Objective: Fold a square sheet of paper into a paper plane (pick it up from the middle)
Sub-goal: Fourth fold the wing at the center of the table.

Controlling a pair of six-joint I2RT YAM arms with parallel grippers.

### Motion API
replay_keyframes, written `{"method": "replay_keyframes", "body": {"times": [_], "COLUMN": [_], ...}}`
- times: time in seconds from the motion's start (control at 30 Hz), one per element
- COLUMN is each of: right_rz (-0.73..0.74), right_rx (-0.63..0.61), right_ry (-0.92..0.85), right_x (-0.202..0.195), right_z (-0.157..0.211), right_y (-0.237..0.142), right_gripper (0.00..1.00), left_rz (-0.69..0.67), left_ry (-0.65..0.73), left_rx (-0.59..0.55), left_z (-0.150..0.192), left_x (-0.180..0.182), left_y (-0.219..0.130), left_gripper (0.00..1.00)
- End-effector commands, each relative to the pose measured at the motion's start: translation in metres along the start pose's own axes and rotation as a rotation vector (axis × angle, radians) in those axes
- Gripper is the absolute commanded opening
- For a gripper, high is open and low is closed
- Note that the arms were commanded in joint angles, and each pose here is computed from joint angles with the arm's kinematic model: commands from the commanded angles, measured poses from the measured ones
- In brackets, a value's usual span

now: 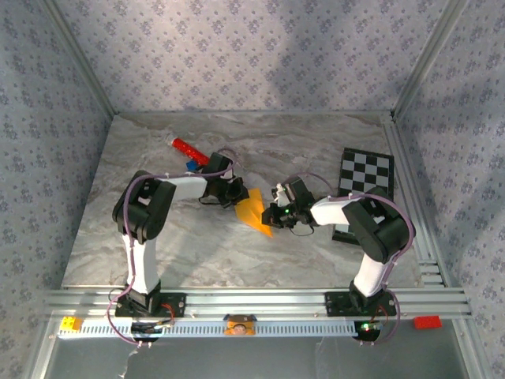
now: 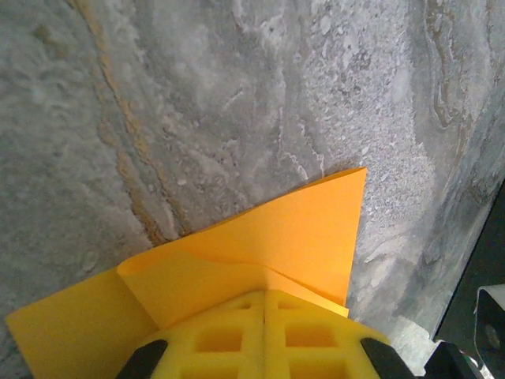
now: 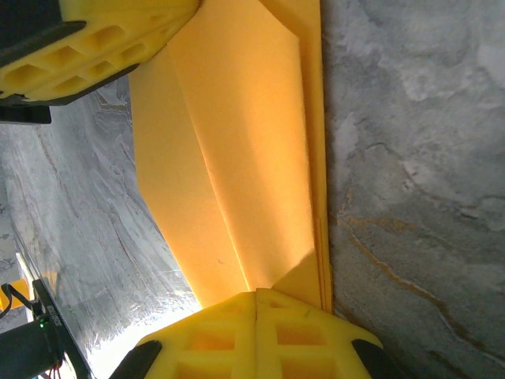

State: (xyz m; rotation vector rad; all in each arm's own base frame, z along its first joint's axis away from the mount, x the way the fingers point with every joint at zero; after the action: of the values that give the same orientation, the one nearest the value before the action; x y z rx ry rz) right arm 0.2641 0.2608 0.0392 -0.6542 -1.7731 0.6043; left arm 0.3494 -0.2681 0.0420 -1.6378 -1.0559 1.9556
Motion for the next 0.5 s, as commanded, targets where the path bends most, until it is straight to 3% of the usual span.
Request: {"method": "replay_keyframes", "body": {"times": [0.0,0.47], "right_rz": [0.158,0.145], "right_rx": [0.167,0.166], "right_ry": [0.123,0.119], "right_x": [-0.043,-0.04], "right_z": [0.053,0.051], "right_y": [0.0,0.0], "right_gripper": [0.0,0.0], "left_rz": [-0.167,-0.167], "left_ry": [-0.044,-0.009], "left_rx": [-0.155,-0.192], "left_z": [-0.044,-0.061], "left_x": [0.047,0.031], "left_y": [-0.005,-0.024], "left_gripper": [0.04,0.04]}}
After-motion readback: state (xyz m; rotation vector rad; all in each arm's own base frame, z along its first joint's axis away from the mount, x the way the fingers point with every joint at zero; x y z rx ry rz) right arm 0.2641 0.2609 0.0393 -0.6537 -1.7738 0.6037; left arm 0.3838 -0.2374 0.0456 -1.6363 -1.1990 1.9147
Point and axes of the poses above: each hand's point on the last joint's axis, 136 mm out from that joint toward the fingers, its own y axis out along the fingers, its own x axis along the line the jaws close on, z = x × y, the point moved 3 cm from there along -y, back along the fingers, and after that the axes turned 7 degrees about -y, right-handed, at the moved point
